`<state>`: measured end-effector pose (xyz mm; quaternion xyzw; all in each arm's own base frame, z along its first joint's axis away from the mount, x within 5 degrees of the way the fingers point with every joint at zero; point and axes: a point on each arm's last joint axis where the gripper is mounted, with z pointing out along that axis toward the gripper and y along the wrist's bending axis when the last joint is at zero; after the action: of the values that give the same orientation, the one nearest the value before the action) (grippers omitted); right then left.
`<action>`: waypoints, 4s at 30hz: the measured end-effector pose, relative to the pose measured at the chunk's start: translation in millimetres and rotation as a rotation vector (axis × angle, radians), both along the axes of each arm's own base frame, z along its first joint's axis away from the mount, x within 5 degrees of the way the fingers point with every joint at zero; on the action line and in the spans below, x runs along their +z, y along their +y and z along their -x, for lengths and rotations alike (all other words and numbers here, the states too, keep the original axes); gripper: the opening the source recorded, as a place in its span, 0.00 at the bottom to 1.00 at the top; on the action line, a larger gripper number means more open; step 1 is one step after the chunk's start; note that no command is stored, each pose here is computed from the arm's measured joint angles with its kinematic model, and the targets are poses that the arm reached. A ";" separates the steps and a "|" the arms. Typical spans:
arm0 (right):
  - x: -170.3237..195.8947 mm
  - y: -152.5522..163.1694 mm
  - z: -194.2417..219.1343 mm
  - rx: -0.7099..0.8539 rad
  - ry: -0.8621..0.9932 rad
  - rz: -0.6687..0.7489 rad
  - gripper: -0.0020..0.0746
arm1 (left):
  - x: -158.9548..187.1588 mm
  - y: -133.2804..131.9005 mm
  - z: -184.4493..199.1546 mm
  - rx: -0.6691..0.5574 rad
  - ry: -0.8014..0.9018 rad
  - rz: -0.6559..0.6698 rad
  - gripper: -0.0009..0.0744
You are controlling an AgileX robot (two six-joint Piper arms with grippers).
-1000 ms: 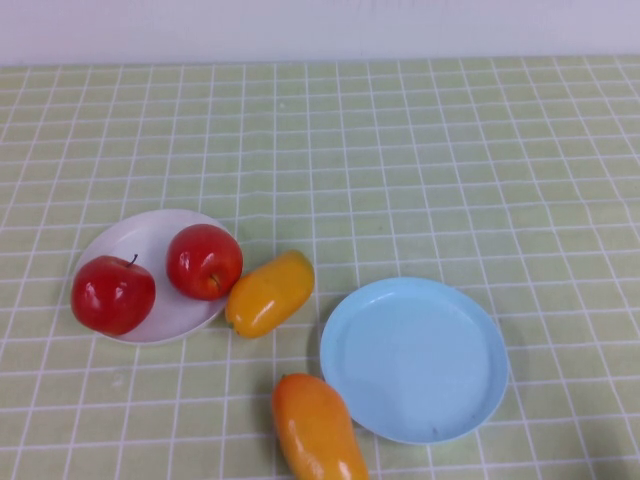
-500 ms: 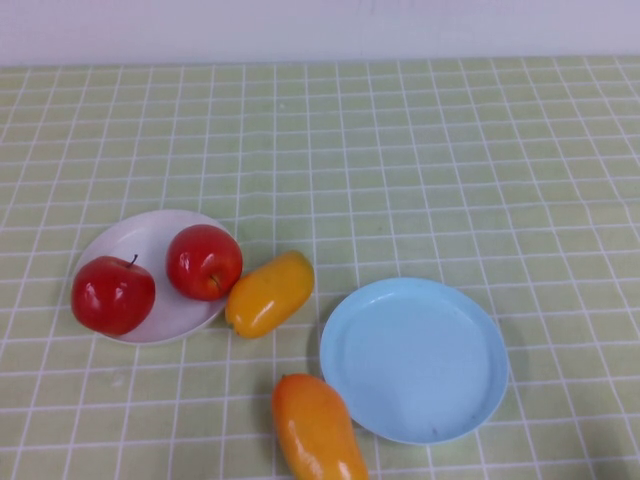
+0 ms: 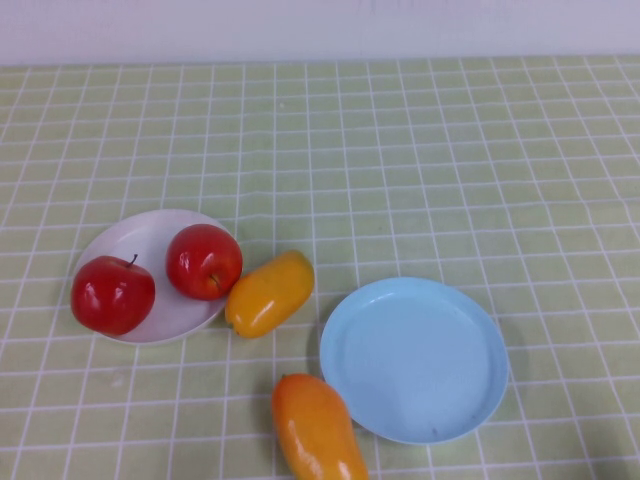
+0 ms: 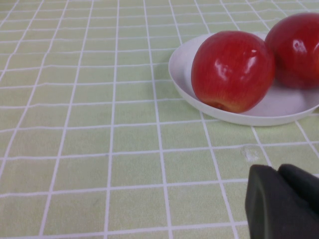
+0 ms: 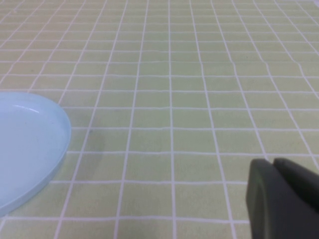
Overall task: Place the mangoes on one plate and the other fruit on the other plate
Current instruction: Put another type of fruit in the right plate
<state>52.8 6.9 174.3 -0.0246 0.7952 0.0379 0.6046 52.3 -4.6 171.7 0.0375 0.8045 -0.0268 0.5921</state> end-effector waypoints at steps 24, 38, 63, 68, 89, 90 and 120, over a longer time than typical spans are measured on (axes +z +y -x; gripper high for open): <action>16.9 3.2 -2.7 -0.030 -0.147 -0.367 0.01 | 0.0 0.0 0.0 0.000 0.000 0.000 0.01; 44.8 21.5 1.4 0.090 0.008 -0.732 0.01 | 0.0 0.0 0.0 0.000 0.000 0.000 0.01; 124.3 110.4 -118.9 0.534 0.854 -0.040 0.01 | 0.0 0.0 0.0 0.000 0.000 0.000 0.01; 121.0 175.3 -130.3 0.618 0.923 0.081 0.12 | 0.0 0.0 0.0 0.000 0.000 0.000 0.01; 44.5 298.1 -162.6 0.612 1.100 0.203 0.93 | 0.0 0.0 0.0 0.000 0.000 0.000 0.01; 40.5 298.8 -163.6 0.608 1.104 0.212 0.93 | 0.0 0.0 0.0 0.000 0.000 0.000 0.01; 76.0 283.1 -176.3 0.580 0.883 0.259 0.71 | 0.0 0.0 0.0 0.000 0.000 0.000 0.01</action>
<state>229.1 290.1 250.3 -0.2990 0.9324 0.1114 0.1697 52.3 -4.6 171.7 0.0375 0.8045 -0.0268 0.5921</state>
